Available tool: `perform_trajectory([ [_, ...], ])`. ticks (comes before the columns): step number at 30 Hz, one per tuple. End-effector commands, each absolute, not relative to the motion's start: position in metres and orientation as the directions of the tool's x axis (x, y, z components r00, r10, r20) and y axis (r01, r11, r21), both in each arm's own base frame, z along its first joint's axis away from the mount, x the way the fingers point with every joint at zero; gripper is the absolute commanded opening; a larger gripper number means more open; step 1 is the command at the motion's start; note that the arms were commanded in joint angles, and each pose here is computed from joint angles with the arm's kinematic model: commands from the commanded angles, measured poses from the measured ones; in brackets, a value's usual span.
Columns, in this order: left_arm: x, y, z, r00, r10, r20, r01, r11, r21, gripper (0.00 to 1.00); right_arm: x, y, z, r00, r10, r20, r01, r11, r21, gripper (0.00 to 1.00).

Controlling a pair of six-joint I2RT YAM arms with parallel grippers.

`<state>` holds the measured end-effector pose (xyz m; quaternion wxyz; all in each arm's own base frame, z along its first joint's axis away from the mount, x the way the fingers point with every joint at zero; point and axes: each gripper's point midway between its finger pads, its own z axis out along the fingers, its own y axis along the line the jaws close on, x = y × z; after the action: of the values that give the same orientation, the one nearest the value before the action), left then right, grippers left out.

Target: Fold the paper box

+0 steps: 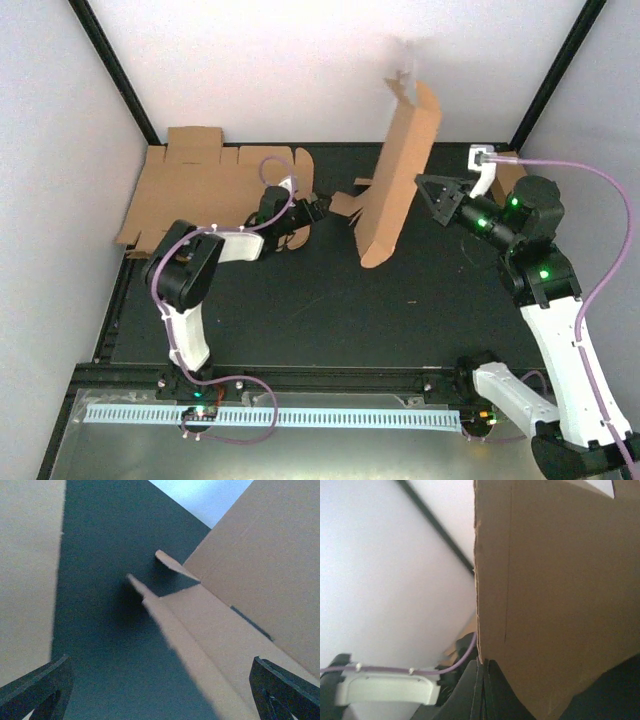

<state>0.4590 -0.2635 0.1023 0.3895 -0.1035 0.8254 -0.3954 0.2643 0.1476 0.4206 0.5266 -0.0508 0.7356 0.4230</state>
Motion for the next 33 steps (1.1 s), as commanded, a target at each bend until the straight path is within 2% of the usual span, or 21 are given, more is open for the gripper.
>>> perform_trajectory([
  [1,0.442,-0.239,0.117,-0.672,-0.424,-0.607,0.162,0.716,-0.679,0.99,0.231,0.186,0.454,-0.494,0.308,-0.813,-0.672,0.459,0.581,0.02],
  [4,0.427,-0.22,0.137,-0.634,-0.425,-0.645,0.175,0.735,-0.656,0.99,0.212,0.197,0.478,-0.475,0.268,-0.838,-0.75,0.374,0.545,0.02],
  [10,0.403,-0.186,0.177,-0.582,-0.399,-0.709,0.145,0.807,-0.573,0.99,0.191,0.192,0.512,-0.391,0.254,-0.884,-0.809,0.363,0.462,0.01],
  [21,0.364,-0.124,0.229,-0.5,-0.379,-0.779,0.091,0.871,-0.483,0.99,0.196,0.224,0.52,-0.48,0.205,-0.853,-0.822,0.233,0.519,0.02],
  [31,0.302,-0.076,0.276,-0.376,-0.383,-0.844,0.047,0.902,-0.43,0.99,0.171,0.281,0.576,-0.461,0.162,-0.873,-0.882,0.024,0.47,0.02],
  [33,0.288,-0.067,0.29,-0.335,-0.385,-0.86,0.046,0.905,-0.423,0.99,0.171,0.281,0.577,-0.459,0.171,-0.872,-0.883,0.021,0.469,0.01],
])
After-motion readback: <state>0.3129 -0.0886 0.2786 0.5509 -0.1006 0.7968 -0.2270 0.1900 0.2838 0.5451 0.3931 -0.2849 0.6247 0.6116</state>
